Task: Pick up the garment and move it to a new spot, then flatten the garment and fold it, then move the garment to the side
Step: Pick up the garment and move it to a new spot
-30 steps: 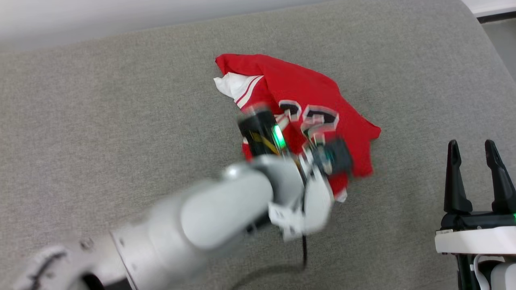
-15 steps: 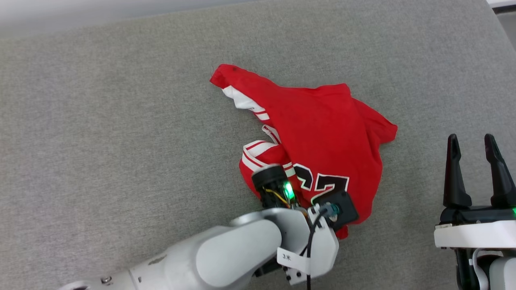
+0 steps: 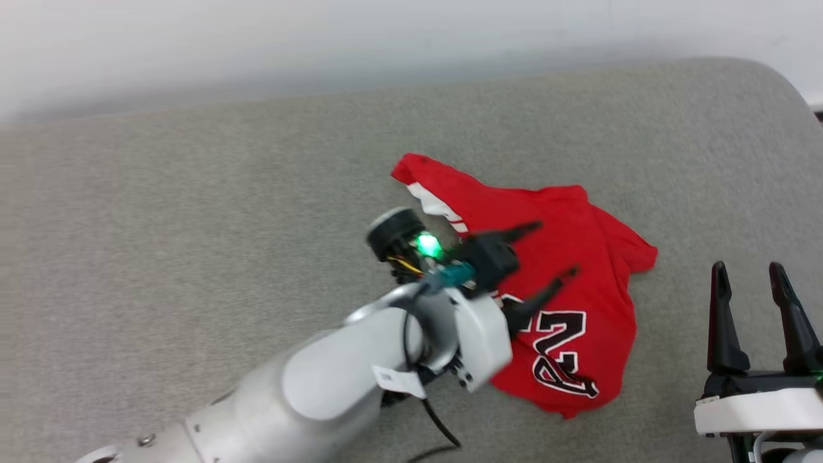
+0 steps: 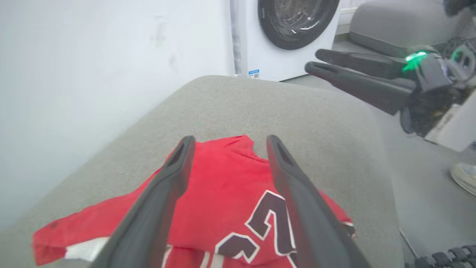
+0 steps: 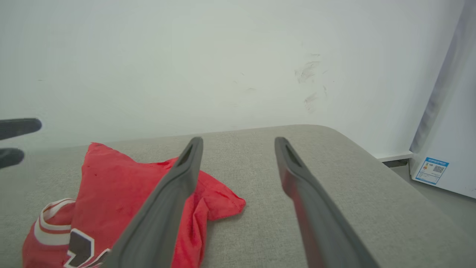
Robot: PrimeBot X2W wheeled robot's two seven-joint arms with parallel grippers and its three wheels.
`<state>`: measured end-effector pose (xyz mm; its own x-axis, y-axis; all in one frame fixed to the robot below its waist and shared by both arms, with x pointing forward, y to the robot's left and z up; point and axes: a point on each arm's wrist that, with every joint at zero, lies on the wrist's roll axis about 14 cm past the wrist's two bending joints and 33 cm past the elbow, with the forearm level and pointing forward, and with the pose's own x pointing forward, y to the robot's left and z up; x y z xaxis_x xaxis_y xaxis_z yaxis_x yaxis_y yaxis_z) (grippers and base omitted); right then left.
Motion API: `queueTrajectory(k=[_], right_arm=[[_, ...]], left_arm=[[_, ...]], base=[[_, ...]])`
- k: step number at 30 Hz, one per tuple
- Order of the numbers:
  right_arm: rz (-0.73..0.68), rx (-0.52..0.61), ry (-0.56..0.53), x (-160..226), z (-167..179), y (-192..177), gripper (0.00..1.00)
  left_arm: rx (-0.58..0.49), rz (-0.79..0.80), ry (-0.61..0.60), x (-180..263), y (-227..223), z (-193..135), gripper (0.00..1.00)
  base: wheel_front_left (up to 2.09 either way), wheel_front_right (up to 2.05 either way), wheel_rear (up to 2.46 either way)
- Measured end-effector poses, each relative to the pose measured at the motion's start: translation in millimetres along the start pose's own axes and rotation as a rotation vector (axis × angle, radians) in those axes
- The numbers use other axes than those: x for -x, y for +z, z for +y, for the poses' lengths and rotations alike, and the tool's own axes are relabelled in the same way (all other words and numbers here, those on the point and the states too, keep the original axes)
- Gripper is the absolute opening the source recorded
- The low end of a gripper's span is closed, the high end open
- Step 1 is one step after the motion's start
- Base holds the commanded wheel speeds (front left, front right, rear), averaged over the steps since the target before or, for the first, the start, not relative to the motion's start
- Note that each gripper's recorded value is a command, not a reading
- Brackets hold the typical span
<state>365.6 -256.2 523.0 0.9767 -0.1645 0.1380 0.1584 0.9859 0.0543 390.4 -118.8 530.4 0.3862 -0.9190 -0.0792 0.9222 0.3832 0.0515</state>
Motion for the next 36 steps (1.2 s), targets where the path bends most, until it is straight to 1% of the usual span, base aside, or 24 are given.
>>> queueTrajectory(k=[4,7,8,12,15,18,21,25,27,29,36], right_arm=[[-0.016,-0.010,0.034,4,11,6,1.00],[-0.028,-0.017,0.058,7,18,10,1.00],[-0.038,-0.020,0.083,8,26,13,1.00],[-0.045,-0.026,0.112,9,35,15,1.00],[-0.052,-0.031,0.136,8,43,17,1.00],[-0.048,-0.034,0.153,9,48,17,1.00],[-0.050,-0.037,0.167,10,53,17,1.00],[-0.053,-0.040,0.175,11,56,18,1.00],[-0.053,-0.041,0.177,12,56,19,1.00],[-0.052,-0.041,0.176,14,56,19,1.00],[-0.037,-0.049,0.167,23,52,15,1.00]], left_arm=[[-0.001,-0.109,0.196,31,28,37,1.00],[-0.029,-0.173,0.365,64,43,67,1.00],[-0.036,-0.183,0.536,104,40,92,1.00],[-0.043,-0.174,0.747,158,32,117,1.00],[-0.056,-0.183,0.886,195,29,127,1.00],[-0.038,-0.199,1.007,228,23,129,1.00],[-0.036,-0.210,1.089,253,17,127,1.00],[-0.027,-0.179,1.150,275,-2,117,1.00],[-0.058,-0.163,1.171,283,-5,113,1.00],[-0.038,-0.180,1.213,292,-7,110,1.00],[-0.006,-0.168,1.243,303,-22,91,1.00]], base=[[0.00,0.00,0.00],[0.00,0.00,0.00],[0.00,0.00,0.00],[0.00,0.00,0.00],[0.00,0.00,0.00],[0.00,0.00,0.00],[0.00,0.00,0.00],[0.00,0.00,0.00],[0.00,0.00,0.00],[0.00,0.00,0.00],[0.00,0.00,0.00]])
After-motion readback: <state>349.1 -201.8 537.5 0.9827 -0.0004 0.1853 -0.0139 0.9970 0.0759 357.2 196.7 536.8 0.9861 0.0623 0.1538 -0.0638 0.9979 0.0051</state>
